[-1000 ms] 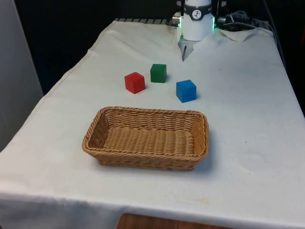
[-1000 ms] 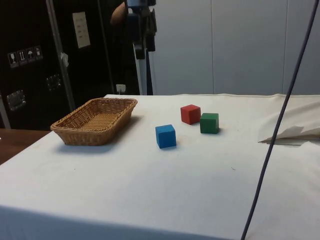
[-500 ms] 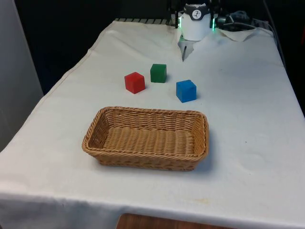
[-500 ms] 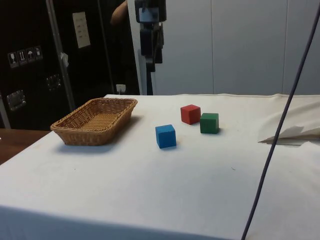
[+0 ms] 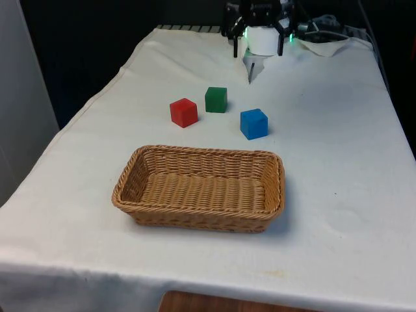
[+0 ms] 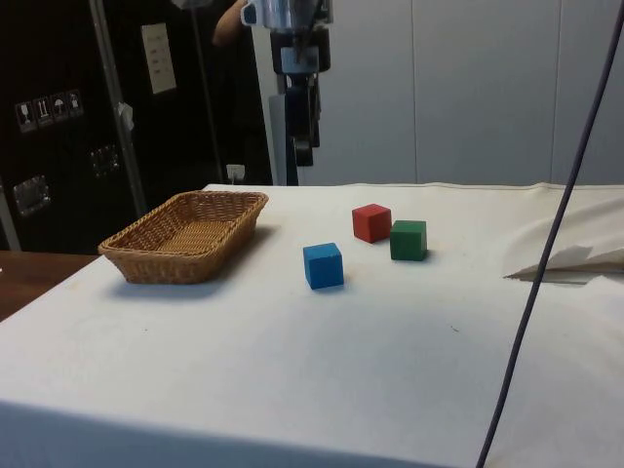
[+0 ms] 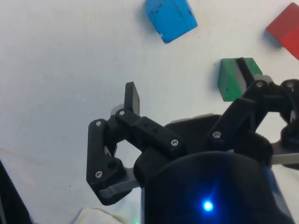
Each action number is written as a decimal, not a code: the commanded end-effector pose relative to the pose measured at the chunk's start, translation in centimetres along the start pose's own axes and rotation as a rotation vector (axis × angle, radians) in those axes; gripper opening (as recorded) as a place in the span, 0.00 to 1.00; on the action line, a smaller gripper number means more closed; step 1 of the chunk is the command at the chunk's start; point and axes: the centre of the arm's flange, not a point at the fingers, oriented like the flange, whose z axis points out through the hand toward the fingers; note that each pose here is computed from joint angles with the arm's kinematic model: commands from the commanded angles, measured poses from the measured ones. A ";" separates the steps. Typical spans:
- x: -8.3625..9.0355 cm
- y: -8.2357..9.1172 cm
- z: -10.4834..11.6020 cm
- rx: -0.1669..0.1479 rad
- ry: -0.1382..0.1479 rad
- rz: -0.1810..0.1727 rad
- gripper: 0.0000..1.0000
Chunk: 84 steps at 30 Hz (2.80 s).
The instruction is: Pick up the blue cube and place it into the basket.
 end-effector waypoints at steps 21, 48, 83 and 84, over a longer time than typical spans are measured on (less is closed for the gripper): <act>-1.0 -0.1 5.3 -0.015 0.034 -0.133 1.00; -1.5 -0.5 13.2 -0.028 0.074 -0.209 1.00; -1.8 -0.8 17.7 -0.027 0.076 -0.243 0.00; -1.8 -0.9 17.7 -0.023 0.072 -0.243 0.00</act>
